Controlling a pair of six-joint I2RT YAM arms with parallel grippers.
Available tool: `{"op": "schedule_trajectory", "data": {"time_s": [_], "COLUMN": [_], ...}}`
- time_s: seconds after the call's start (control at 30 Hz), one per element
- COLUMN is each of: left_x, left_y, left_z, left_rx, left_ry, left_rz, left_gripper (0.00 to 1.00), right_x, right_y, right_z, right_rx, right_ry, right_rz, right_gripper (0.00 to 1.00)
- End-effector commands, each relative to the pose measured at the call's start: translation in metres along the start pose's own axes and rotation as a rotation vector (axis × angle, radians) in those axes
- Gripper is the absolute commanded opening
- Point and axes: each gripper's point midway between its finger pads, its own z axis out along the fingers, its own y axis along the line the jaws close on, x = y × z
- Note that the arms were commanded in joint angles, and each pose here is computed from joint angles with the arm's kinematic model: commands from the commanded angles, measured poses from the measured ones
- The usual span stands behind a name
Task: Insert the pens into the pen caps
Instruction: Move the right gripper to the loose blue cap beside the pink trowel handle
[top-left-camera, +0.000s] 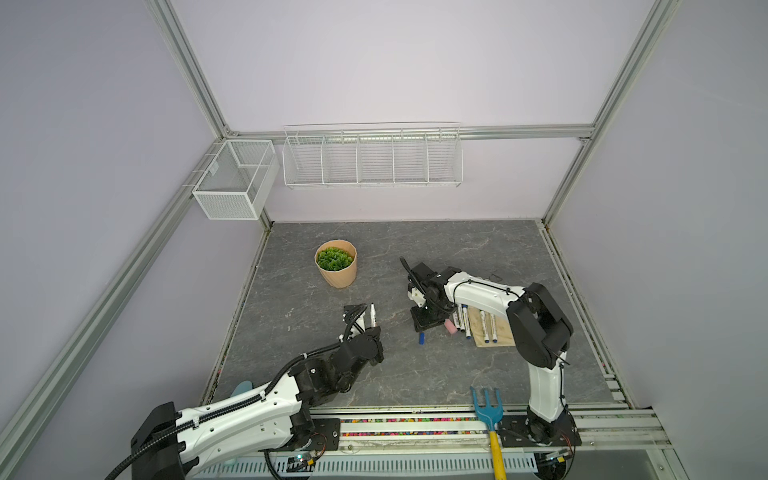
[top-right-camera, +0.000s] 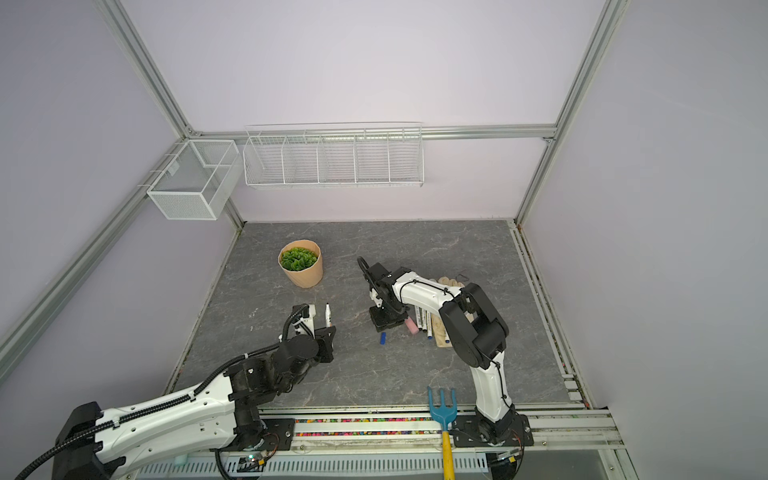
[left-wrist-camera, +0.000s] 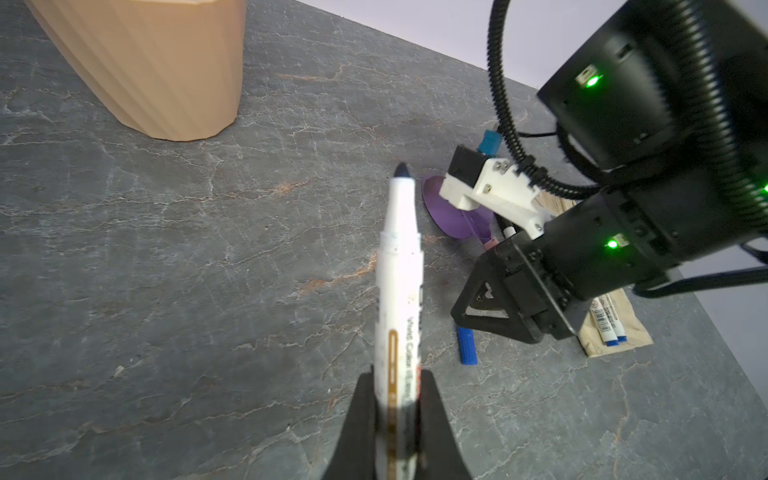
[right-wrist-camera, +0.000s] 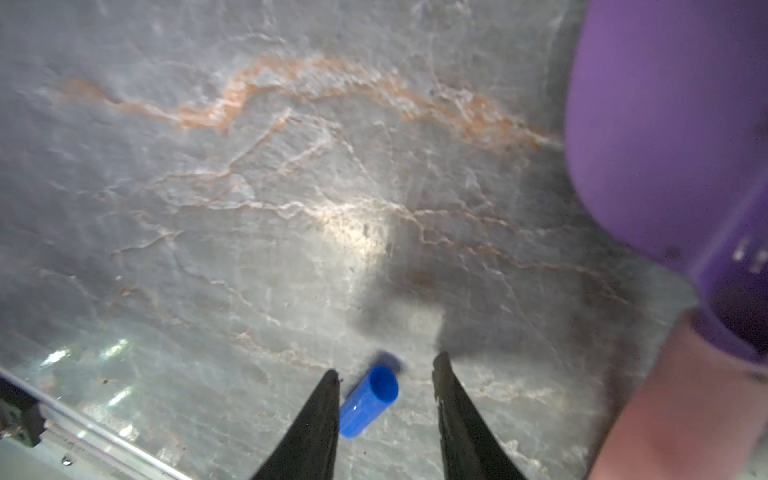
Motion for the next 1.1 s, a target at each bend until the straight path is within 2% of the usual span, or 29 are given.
{"op": "schedule_trajectory", "data": {"time_s": [0.0, 0.37, 0.63, 1.07], "left_x": [-0.001, 0.002, 0.003, 0.004], "left_y": [0.005, -0.003, -0.008, -0.013], "left_z": [-0.002, -0.001, 0.003, 0.002], "left_rx": [-0.005, 0.036, 0.045, 0.073], "left_ry": [-0.015, 0.002, 0.009, 0.015], "left_rz": [-0.04, -0.042, -0.038, -0.052], "left_gripper": [0.0, 0.0, 0.0, 0.0], "right_x": [0.003, 0.033, 0.066, 0.053], "right_y": [-0.009, -0.037, -0.028, 0.0], "right_z": [0.004, 0.006, -0.007, 0.008], "right_rx": [0.082, 0.217, 0.191, 0.153], "right_ry": [0.027, 0.088, 0.087, 0.06], "right_rz": [-0.028, -0.017, -0.066, -0.139], "right_gripper": [0.38, 0.31, 0.31, 0.32]}}
